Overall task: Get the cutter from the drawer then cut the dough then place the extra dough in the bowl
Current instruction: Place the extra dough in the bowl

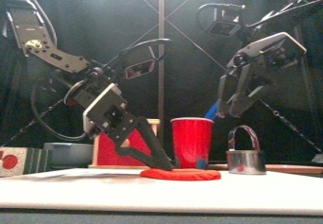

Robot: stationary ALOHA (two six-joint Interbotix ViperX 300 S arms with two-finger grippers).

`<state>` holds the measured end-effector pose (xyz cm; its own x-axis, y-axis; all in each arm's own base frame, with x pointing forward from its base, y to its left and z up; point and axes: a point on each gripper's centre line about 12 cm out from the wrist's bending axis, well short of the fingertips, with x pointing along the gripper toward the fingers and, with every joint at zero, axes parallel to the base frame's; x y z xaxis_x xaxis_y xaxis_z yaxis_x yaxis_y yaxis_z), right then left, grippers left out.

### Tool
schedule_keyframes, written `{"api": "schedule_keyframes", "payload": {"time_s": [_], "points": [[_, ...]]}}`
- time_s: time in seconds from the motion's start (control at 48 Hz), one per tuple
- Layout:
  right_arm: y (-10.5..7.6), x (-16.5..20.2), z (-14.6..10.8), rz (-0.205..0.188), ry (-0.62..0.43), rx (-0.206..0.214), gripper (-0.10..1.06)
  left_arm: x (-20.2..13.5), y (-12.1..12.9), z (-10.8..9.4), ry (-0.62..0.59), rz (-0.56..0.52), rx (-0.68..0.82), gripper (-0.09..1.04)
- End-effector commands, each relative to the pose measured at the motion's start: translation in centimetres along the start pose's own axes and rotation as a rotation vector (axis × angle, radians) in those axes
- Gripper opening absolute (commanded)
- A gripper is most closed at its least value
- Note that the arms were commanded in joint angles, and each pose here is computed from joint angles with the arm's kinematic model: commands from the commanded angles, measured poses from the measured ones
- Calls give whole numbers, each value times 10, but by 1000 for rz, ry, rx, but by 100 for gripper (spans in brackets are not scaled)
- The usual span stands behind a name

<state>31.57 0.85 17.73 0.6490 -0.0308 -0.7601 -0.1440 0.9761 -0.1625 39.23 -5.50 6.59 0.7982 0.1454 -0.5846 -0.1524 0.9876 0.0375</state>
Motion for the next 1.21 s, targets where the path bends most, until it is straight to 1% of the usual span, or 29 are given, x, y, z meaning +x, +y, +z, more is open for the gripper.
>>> {"api": "schedule_keyframes", "payload": {"time_s": [0.021, 0.083, 0.229, 0.25, 0.438, 0.562, 0.667, 0.688, 0.792, 0.896, 1.021, 1.208], "points": [[-3, -7, 19, -8, -65, 5, 81, -11, 3, 23, -89, 7, 2, 53], [-4, -10, 23, -10, -83, 4, 81, -20, 6, 35, -149, 16, 8, 53], [-7, -13, 34, -15, -134, 9, 81, -43, 16, 53, -267, 56, 9, 53], [-7, -13, 35, -14, -142, 10, 81, -49, 19, 58, -298, 67, 11, 53], [-14, -14, 45, -24, -258, 42, 81, -86, 38, 78, -435, 134, 43, 53], [-18, -14, 49, -29, -313, 58, 81, -114, 68, 95, -514, 219, 50, 53], [-21, -10, 49, -34, -328, 64, 81, -134, 95, 103, -552, 295, 52, 54], [-21, -9, 49, -33, -331, 64, 81, -140, 105, 104, -559, 322, 50, 54], [-22, -6, 49, -35, -332, 67, 81, -159, 134, 101, -576, 405, 25, 54], [-24, -4, 47, -39, -328, 71, 81, -178, 156, 92, -591, 471, -8, 54], [-26, -1, 46, -43, -326, 74, 81, -202, 171, 72, -599, 517, -44, 54], [-28, 1, 45, -46, -322, 80, 81, -220, 182, 28, -549, 559, -161, 54]]}}
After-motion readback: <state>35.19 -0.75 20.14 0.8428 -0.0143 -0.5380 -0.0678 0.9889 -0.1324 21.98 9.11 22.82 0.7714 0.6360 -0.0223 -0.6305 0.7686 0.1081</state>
